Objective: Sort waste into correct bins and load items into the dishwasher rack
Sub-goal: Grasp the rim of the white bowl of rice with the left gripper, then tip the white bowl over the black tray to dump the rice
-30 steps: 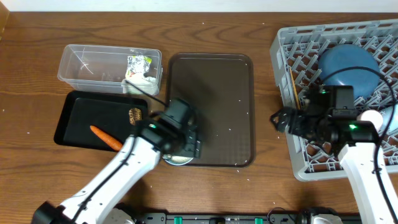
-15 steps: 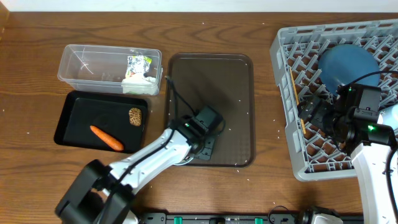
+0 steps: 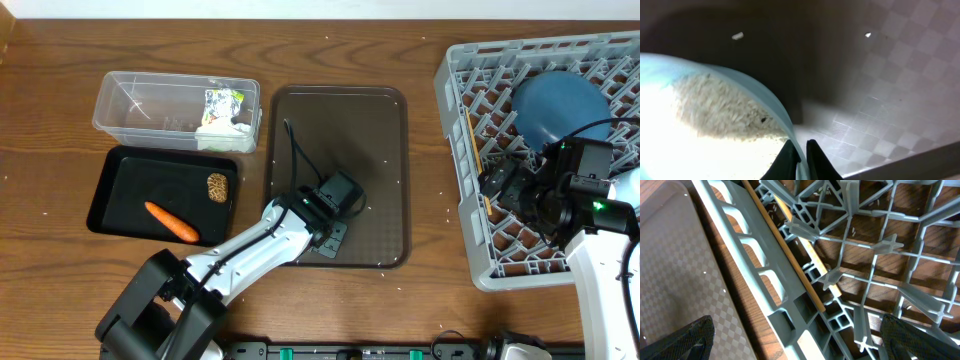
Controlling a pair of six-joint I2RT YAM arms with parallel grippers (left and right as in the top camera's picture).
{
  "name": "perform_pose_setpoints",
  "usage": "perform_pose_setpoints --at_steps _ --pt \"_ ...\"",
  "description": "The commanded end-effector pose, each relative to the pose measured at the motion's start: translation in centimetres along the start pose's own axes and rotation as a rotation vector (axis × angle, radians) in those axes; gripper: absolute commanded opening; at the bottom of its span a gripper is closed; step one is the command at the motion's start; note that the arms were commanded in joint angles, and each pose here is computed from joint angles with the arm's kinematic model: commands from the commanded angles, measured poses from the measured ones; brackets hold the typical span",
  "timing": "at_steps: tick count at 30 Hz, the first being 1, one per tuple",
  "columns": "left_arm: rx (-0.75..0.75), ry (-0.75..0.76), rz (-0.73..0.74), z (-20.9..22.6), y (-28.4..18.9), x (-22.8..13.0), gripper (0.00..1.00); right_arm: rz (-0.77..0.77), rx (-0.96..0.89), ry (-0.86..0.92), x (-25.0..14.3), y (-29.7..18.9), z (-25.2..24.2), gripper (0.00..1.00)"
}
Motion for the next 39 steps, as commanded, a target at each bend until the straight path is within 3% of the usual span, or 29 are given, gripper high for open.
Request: perform_pose_setpoints --at_steps 1,11,14,21,30,39 --pt "0.031 0.052 0.001 0.2 0.4 0.1 0.09 0.000 -0.007 0.015 0.0 0.0 -0.2 0.99" --pt "0.050 0.063 0.055 0.4 2.2 -0.5 0.13 0.015 -0.014 0.012 -0.3 0.0 -0.3 0.99" --pt "0.050 0.062 0.046 0.3 2.1 -0.3 0.06 0.021 -0.016 -0.004 -0.4 0.0 -0.3 0.99" --pt "0.031 0.031 -0.003 0.3 -2.7 1.2 0.06 0.021 -0.016 -0.003 -0.4 0.0 -0.3 0.99" --pt "-0.115 -0.180 -0.202 5.7 -11.4 2.2 0.06 0.021 -0.016 -0.003 -0.4 0.0 -0.3 0.99" --pt "-0.497 -0.445 -0.289 14.3 -13.3 1.6 0.07 0.021 -0.017 -0.003 -0.4 0.0 -0.3 0.99"
Point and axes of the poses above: each gripper's point midway between its finger pads, its own y axis out along the fingers, its own z axis along the line the jaws close on, x = y × z, the point moved 7 cm from there along -y, back along the fingers, and after that the axes turned 2 degrees about -y, right-handed, at the moved point
